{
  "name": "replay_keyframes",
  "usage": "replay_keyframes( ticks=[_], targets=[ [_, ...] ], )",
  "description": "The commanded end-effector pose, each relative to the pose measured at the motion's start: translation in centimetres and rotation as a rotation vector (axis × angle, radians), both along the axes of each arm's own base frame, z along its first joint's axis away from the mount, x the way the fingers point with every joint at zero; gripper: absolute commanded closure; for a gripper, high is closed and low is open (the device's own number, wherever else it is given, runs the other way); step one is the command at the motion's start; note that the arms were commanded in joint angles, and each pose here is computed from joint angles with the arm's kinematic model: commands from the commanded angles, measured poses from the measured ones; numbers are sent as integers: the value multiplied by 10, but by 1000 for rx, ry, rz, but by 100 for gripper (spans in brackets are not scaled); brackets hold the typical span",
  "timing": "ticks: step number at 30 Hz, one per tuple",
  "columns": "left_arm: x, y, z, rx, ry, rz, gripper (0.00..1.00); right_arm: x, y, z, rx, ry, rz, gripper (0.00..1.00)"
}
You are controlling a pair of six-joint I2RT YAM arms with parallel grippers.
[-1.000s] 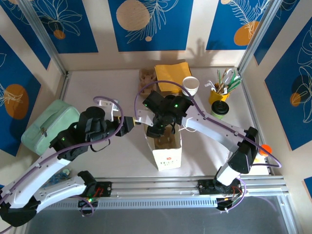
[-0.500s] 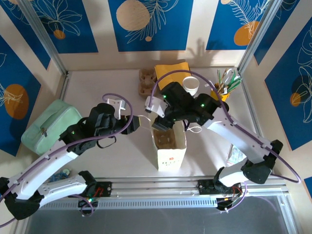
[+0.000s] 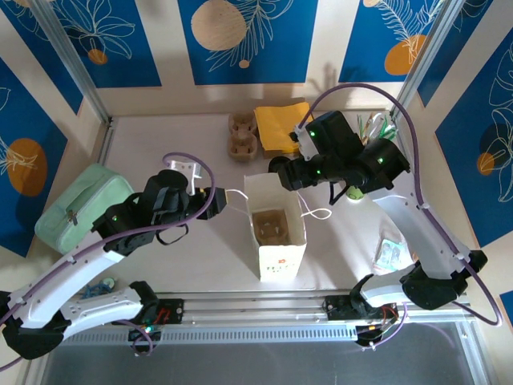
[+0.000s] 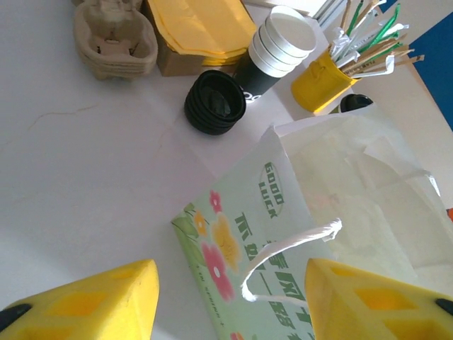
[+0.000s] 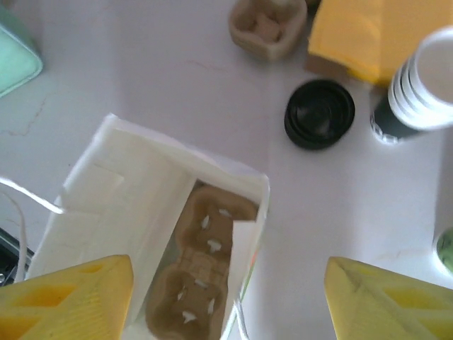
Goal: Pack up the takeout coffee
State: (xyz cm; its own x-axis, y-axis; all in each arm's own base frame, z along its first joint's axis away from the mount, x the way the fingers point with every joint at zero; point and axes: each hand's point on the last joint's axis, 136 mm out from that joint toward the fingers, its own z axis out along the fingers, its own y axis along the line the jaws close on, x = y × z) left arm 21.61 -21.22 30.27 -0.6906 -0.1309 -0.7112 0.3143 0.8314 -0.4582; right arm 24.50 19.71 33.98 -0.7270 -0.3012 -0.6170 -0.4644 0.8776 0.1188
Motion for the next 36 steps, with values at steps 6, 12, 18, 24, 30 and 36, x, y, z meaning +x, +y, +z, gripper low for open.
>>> replay_keyframes(
  ticks=[6,12,18,24,30,36],
  targets=[
    [3,1,0,16,-12,13,42,-3,1,-42,11,185,-166,29],
    [2,5,-5,23,-16,22,40,6,7,-71,-43,244,-189,43],
    [1,9,-8,30,-17,31,39,15,16,-88,-46,274,-197,70],
    [2,18,-8,39,-39,63,36,21,22,-83,-3,239,-197,91],
    [7,43,-8,54,-96,172,33,23,28,-50,104,94,-164,100],
    [5,69,-7,53,-139,268,28,19,25,-9,222,-96,-154,100]
  ],
)
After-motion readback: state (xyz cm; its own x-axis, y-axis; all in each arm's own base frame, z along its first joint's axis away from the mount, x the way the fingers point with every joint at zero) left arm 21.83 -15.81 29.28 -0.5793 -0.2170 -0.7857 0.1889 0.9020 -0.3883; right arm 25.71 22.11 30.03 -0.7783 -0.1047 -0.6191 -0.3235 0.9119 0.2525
